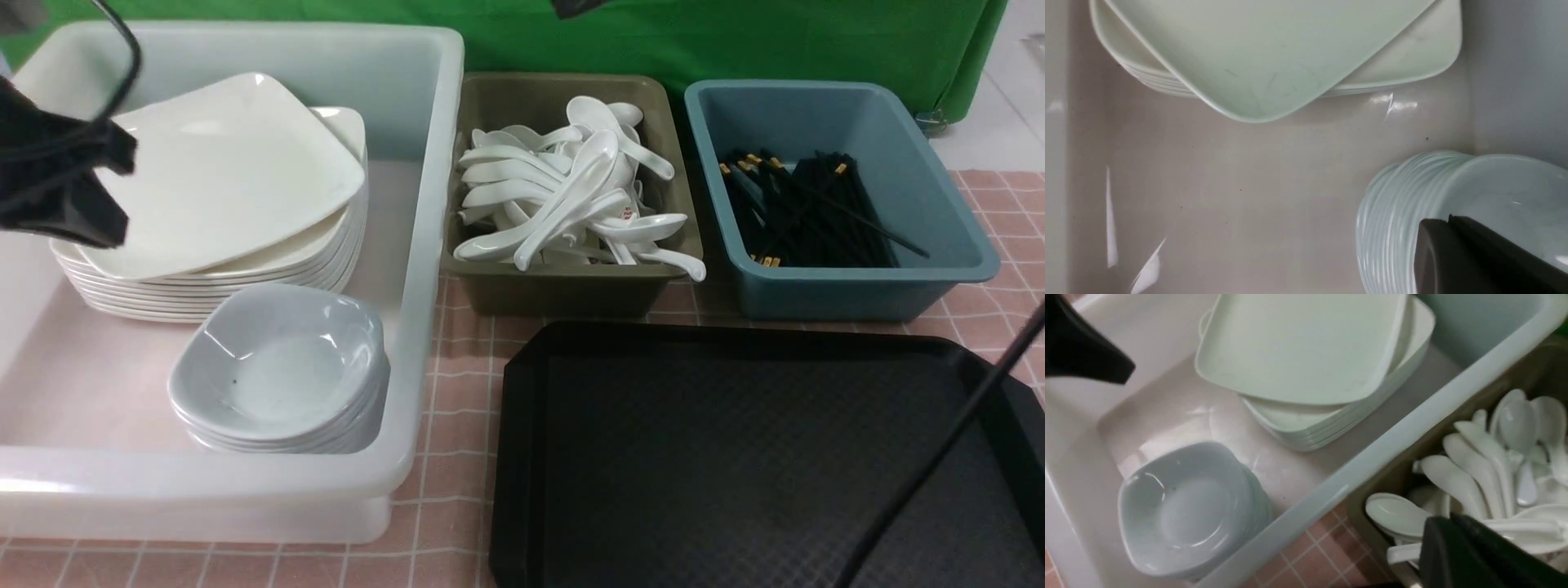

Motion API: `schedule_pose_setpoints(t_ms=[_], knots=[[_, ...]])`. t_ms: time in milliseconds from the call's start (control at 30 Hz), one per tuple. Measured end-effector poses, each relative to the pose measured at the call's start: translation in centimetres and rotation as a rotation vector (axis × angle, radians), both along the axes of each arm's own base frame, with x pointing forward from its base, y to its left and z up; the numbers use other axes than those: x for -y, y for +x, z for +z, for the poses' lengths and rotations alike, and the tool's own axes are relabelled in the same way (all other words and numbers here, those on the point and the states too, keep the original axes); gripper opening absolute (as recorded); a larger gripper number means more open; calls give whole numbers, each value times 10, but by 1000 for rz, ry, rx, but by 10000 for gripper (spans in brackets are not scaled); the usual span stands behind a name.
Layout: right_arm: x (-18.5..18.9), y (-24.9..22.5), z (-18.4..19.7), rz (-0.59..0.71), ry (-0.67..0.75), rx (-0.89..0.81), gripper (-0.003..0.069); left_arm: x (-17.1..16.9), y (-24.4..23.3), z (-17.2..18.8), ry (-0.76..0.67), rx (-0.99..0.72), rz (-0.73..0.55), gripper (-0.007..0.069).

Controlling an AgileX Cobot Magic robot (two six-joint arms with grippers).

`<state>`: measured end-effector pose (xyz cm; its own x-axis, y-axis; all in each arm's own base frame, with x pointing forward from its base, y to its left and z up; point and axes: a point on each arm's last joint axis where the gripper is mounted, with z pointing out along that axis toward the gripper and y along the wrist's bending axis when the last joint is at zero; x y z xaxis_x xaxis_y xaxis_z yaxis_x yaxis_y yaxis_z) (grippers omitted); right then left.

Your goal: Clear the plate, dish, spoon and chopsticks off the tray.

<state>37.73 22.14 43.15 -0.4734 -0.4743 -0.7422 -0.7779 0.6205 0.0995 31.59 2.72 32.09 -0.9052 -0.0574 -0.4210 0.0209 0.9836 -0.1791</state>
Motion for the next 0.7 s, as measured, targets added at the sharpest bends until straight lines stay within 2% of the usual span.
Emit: schedule_pose_setpoints(t_ms=[267, 467, 600, 700], knots=[[1, -8, 10, 1, 2, 25, 30, -3, 45, -73, 39, -120, 0, 0], [-6, -13, 10, 21, 3, 24, 30, -14, 66, -110, 85, -112, 24, 0], [-8, -14, 10, 29, 0, 28, 30, -32, 71, -114, 82, -110, 111, 0], [-8, -14, 10, 31, -1, 30, 30, -46, 65, -95, 87, -72, 176, 0]])
